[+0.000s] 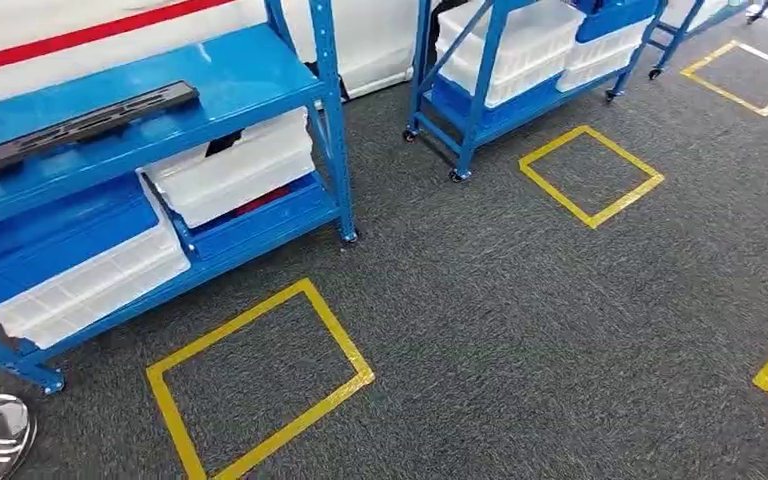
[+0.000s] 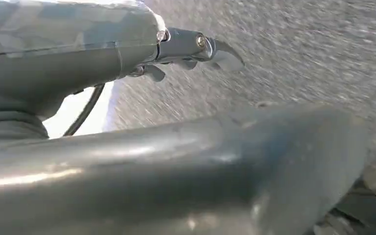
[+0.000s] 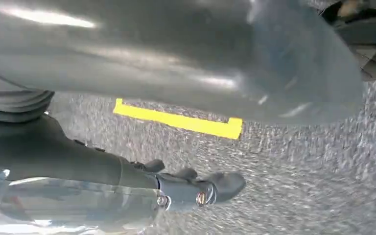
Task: Take the parts from the cabinet and place them on the table.
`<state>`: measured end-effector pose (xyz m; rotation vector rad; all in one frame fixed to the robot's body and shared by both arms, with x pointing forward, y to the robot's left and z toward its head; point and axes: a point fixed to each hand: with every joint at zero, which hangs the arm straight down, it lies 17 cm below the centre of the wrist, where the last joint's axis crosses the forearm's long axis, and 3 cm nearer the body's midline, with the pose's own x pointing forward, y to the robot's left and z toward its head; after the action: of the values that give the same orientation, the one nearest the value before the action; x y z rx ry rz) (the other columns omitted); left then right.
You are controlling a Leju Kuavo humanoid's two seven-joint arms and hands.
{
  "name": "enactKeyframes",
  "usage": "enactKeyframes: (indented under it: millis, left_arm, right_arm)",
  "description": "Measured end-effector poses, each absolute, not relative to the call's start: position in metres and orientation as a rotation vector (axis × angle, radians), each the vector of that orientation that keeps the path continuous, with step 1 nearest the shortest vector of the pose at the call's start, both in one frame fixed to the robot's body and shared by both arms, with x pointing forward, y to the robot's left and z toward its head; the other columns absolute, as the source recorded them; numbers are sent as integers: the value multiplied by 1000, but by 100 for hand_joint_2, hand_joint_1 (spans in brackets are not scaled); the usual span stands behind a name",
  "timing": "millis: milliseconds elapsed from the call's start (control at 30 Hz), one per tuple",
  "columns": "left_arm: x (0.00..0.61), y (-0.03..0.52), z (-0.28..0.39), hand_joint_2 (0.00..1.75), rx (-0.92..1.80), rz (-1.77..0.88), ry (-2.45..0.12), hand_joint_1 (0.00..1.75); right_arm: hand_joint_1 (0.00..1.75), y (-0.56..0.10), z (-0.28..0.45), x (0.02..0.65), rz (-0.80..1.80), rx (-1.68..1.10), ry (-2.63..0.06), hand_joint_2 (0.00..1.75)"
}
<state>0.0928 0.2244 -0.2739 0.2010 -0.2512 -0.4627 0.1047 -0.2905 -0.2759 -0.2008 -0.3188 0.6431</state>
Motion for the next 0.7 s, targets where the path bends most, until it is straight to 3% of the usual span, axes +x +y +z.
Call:
enactKeyframes:
  millis: [700]
  left_arm:
    - [132,226,-263,0,254,-458,-405,0]
  right_arm:
    - [0,-301,-279,89,634,-203,-235,0]
